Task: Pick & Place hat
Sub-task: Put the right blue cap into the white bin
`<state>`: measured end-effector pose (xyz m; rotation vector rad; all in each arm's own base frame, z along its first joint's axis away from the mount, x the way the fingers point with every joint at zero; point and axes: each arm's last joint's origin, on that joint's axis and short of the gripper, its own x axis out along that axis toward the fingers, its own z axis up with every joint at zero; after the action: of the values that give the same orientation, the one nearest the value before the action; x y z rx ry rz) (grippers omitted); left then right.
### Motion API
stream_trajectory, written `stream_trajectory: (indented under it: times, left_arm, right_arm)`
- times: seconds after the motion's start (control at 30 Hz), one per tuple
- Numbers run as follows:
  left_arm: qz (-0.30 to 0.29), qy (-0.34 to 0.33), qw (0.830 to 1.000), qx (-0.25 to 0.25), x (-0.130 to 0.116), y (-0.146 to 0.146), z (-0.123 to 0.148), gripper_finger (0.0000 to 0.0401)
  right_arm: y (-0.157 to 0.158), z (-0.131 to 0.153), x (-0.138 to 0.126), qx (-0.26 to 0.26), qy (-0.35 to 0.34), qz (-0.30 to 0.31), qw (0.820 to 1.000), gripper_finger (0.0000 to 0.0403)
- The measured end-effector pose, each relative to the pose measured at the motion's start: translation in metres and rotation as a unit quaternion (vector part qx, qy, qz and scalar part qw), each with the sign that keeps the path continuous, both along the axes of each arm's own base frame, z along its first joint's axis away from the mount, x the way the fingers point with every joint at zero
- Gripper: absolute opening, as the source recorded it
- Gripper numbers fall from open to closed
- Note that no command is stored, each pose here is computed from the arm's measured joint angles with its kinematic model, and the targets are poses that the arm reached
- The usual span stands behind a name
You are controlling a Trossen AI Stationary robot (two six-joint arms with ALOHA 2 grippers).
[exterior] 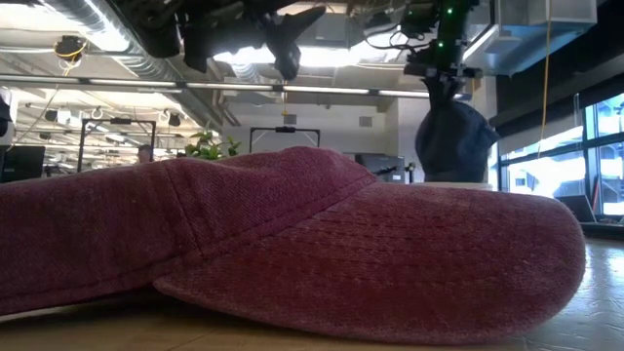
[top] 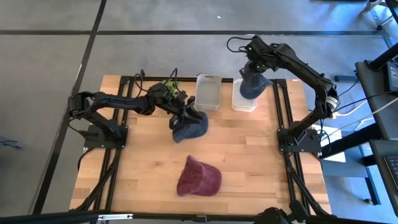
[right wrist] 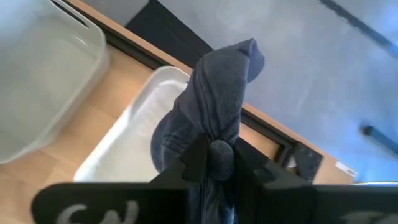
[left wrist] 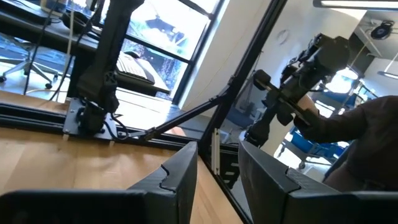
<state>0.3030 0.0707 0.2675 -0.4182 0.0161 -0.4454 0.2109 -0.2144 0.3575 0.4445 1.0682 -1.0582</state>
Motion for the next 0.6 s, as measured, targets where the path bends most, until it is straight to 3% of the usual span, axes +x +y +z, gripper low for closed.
stream_trajectory:
  times: [0.6]
  left_arm:
    - [-0.020,0.002,1.000,-0.004,0.002,-0.012,0.000,0.0114]
  right_arm:
    - [-0.013,-0.023,0.013,0.039,0.015,-0.008,0.999,0.0078]
